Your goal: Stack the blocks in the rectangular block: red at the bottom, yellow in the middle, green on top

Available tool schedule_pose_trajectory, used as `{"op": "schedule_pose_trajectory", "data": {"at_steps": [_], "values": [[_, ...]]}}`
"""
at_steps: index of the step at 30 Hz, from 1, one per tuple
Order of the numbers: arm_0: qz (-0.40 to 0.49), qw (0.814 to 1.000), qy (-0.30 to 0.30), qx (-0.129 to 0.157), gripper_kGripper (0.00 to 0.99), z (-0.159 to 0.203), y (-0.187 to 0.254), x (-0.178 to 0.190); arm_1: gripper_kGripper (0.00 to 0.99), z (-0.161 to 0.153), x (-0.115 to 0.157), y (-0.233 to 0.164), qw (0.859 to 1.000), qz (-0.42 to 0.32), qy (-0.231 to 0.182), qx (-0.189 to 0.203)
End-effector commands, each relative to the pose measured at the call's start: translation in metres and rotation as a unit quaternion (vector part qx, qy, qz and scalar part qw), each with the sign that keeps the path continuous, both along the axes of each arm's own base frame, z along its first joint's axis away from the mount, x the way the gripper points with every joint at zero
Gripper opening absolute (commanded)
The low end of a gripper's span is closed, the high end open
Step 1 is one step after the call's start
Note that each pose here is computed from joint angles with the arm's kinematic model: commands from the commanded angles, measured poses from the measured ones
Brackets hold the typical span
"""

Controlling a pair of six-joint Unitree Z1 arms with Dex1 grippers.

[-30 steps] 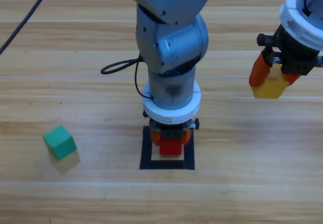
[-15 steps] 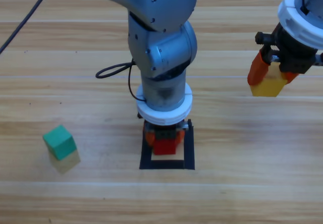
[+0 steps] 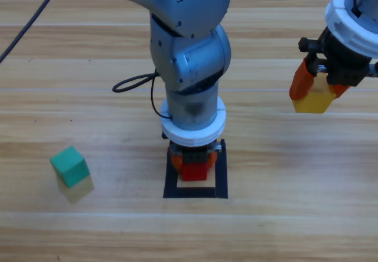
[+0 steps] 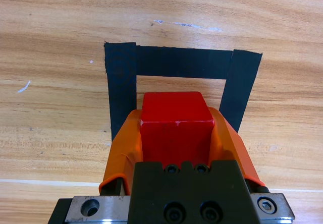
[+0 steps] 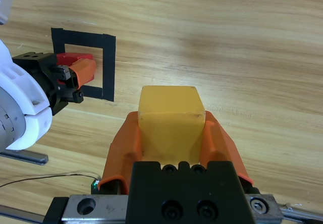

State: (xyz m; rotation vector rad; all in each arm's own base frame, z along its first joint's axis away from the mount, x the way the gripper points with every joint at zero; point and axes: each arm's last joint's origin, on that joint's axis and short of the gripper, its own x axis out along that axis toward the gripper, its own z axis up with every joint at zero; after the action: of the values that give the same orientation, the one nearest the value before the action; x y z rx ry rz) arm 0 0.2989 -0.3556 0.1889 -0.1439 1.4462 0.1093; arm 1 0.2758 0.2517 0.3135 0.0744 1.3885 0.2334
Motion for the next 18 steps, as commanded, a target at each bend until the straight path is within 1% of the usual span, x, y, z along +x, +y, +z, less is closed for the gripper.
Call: {"op": "schedule_pose_trajectory", "data": {"at_steps": [1, 18], "values": [[0.008, 1.0, -0.001, -0.008, 0.0, 0.0038, 0.002, -0.0019, 0.052, -0.0236, 0.0139, -0.0018, 0.999, -0.012, 0.033, -0.02], [0.006, 1.0, -0.003, -0.009, 0.0, 0.0032, -0.0034, -0.0065, 0.052, -0.0257, 0.0156, -0.0004, 0.999, -0.01, 0.033, -0.021]]}}
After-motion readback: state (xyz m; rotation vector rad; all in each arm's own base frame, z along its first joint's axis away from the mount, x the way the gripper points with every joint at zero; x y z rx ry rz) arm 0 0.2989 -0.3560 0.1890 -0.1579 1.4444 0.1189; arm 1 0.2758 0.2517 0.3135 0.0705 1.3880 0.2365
